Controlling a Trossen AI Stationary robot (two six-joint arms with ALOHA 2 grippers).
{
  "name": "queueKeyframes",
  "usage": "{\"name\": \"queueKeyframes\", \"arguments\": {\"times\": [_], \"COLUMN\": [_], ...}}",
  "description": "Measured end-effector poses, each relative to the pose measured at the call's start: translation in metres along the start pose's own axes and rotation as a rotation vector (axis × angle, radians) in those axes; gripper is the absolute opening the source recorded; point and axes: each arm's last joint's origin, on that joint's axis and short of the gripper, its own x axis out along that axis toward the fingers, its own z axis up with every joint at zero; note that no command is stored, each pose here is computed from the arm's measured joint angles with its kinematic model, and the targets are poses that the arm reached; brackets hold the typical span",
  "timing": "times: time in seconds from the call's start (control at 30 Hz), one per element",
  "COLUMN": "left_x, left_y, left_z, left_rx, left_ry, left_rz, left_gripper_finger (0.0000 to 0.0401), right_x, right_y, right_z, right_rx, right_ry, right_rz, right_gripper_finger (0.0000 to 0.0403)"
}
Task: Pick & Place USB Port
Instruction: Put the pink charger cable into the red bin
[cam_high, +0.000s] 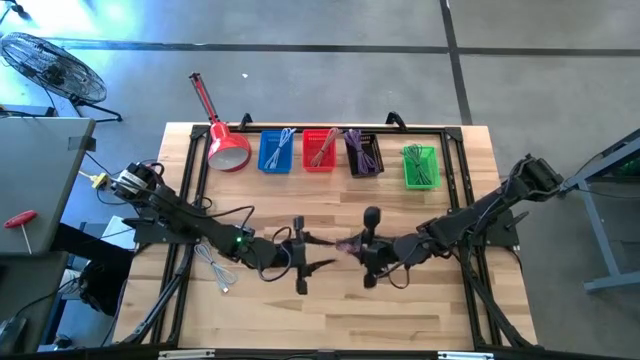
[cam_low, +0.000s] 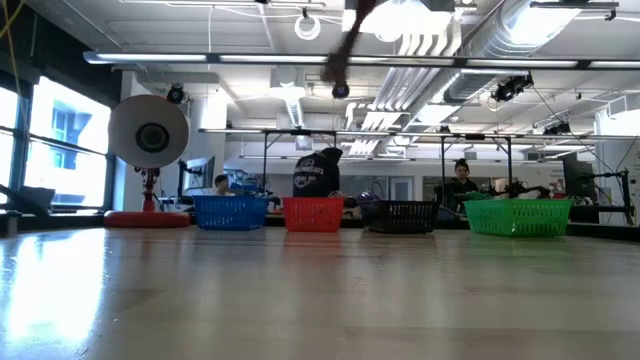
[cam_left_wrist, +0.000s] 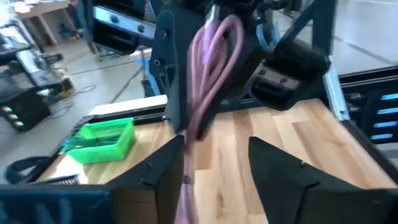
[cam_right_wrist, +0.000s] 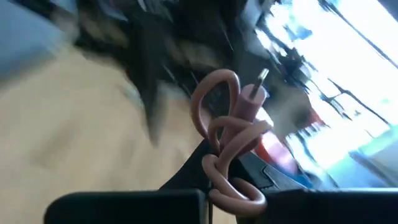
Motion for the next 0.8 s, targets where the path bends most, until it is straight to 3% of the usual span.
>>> {"name": "queueKeyframes", "arguments": {"times": [0.17,0.33,0.57,0.8], "left_x": [-0.002,-0.004,-0.011,-0.016], "left_y": [0.003,0.009,0.013,0.015], "left_z": [-0.002,-0.012,-0.034,-0.045], "left_rx": [0.035,0.153,0.286,0.280], "left_ry": [0.047,0.157,0.348,0.429], "left_rz": [0.122,0.296,0.436,0.434], "left_gripper_finger": [0.0206,0.0215,0.0216,0.0216], "right_x": [-0.004,-0.019,-0.044,-0.053], "right_y": [-0.001,-0.016,-0.075,-0.161], "right_z": [-0.017,-0.015,0.017,0.030], "right_rx": [-0.070,-0.168,-0.046,0.219], "right_ry": [0.242,0.370,0.274,0.137], "right_rz": [-0.281,-0.573,-0.603,-0.384], "right_gripper_finger": [0.0017,0.0017,0.0017,0.0017]}}
